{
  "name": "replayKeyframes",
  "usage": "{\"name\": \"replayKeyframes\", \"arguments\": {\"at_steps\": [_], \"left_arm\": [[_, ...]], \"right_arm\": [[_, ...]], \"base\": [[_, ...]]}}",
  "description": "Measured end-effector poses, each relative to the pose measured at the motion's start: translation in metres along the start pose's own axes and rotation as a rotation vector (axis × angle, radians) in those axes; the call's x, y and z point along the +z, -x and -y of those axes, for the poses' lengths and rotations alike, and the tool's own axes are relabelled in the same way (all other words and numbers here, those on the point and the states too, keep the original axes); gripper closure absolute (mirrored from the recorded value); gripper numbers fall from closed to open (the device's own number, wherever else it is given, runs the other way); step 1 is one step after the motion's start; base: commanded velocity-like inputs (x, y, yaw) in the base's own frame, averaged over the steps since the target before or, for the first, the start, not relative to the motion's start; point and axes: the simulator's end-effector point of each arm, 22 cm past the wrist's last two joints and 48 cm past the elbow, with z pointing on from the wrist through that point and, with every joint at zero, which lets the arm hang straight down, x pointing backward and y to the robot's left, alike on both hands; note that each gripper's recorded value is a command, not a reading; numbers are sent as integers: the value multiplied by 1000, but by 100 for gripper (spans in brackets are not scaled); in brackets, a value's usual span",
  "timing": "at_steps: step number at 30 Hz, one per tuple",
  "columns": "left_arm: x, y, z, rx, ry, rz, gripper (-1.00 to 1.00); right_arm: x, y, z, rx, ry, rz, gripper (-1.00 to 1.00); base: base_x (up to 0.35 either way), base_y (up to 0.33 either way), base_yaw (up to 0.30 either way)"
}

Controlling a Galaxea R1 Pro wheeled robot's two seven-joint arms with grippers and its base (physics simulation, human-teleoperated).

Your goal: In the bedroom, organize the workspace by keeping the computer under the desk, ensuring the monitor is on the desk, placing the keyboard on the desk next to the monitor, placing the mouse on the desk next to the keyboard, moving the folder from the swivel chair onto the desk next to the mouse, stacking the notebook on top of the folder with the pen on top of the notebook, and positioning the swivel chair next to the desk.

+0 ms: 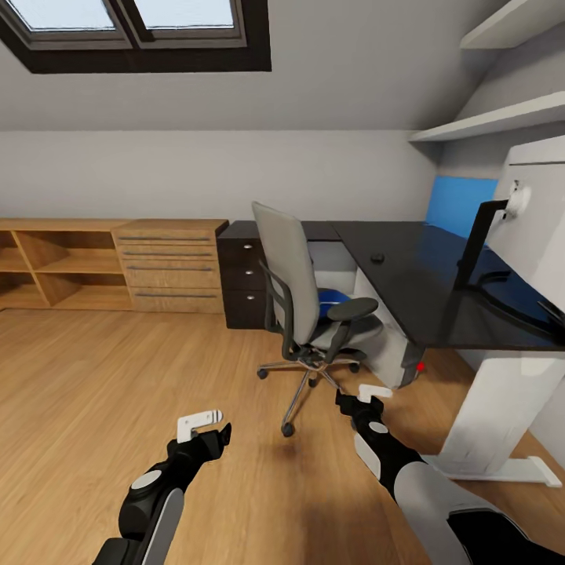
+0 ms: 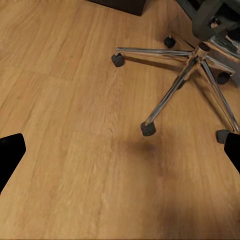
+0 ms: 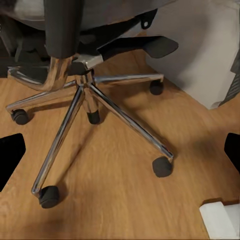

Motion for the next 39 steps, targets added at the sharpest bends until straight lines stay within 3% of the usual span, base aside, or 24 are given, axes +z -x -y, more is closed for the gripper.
{"name": "replayKeyframes", "arguments": {"at_steps": [13, 22, 39], "left_arm": [[0, 1, -4, -1, 7, 2, -100], [0, 1, -6, -2, 11, 5, -100], [0, 2, -10, 4, 19, 6, -100]], "right_arm": [[-3, -20, 14, -9, -27, -16, -100], [1, -26, 57, -33, -86, -62, -100], [1, -31, 65, -39, -109, -89, -100]], "base": [[255, 0, 0], [76, 0, 0], [114, 0, 0]]}}
